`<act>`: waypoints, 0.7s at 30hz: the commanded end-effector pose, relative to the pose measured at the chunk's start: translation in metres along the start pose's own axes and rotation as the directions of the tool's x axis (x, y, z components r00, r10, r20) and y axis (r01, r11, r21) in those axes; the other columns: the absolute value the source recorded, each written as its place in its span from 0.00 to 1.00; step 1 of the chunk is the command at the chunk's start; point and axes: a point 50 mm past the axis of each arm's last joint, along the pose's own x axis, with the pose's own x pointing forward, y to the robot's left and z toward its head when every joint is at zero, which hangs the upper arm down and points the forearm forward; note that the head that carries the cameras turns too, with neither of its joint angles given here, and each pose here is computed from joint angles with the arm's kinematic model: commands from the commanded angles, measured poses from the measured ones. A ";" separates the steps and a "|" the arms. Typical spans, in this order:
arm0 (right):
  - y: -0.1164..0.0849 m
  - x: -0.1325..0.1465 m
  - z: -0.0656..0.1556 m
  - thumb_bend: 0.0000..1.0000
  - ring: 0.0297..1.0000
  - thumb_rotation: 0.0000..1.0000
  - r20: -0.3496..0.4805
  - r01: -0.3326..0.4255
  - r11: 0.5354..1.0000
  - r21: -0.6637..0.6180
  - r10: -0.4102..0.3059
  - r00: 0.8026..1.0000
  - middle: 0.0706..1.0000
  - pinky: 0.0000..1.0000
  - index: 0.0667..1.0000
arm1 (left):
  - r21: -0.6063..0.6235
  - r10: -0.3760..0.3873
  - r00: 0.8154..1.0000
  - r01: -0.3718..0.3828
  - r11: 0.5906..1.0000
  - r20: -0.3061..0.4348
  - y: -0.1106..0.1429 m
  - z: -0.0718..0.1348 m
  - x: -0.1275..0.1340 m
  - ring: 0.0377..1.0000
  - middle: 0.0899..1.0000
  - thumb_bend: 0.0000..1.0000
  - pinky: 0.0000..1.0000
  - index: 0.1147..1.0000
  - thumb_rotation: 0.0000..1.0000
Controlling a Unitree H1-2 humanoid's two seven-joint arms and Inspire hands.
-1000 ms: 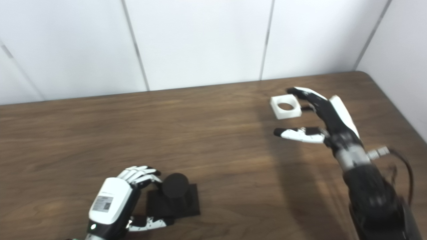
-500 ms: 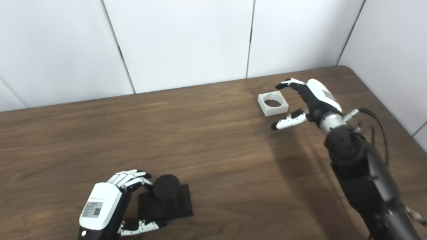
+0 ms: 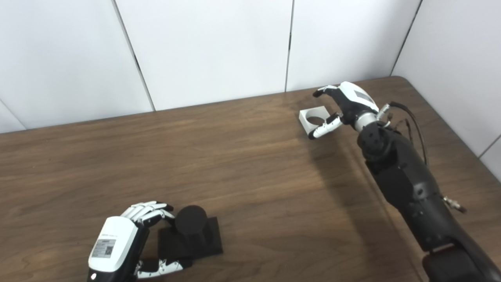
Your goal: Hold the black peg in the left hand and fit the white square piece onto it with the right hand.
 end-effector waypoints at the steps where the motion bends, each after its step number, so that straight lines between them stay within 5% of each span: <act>1: -0.033 0.010 0.016 0.90 0.98 0.17 0.066 0.099 0.994 -0.042 -0.096 0.993 0.93 0.86 0.80 | 0.029 -0.093 0.994 0.094 0.995 -0.051 -0.009 -0.010 -0.016 0.77 0.70 0.52 0.78 0.42 0.05; 21: -0.045 0.034 0.029 0.94 1.00 0.15 0.061 -0.001 0.932 -0.362 0.025 0.998 0.96 1.00 0.76 | 0.011 -0.087 0.995 0.087 0.996 -0.043 -0.008 -0.001 -0.014 0.77 0.71 0.52 0.78 0.42 0.05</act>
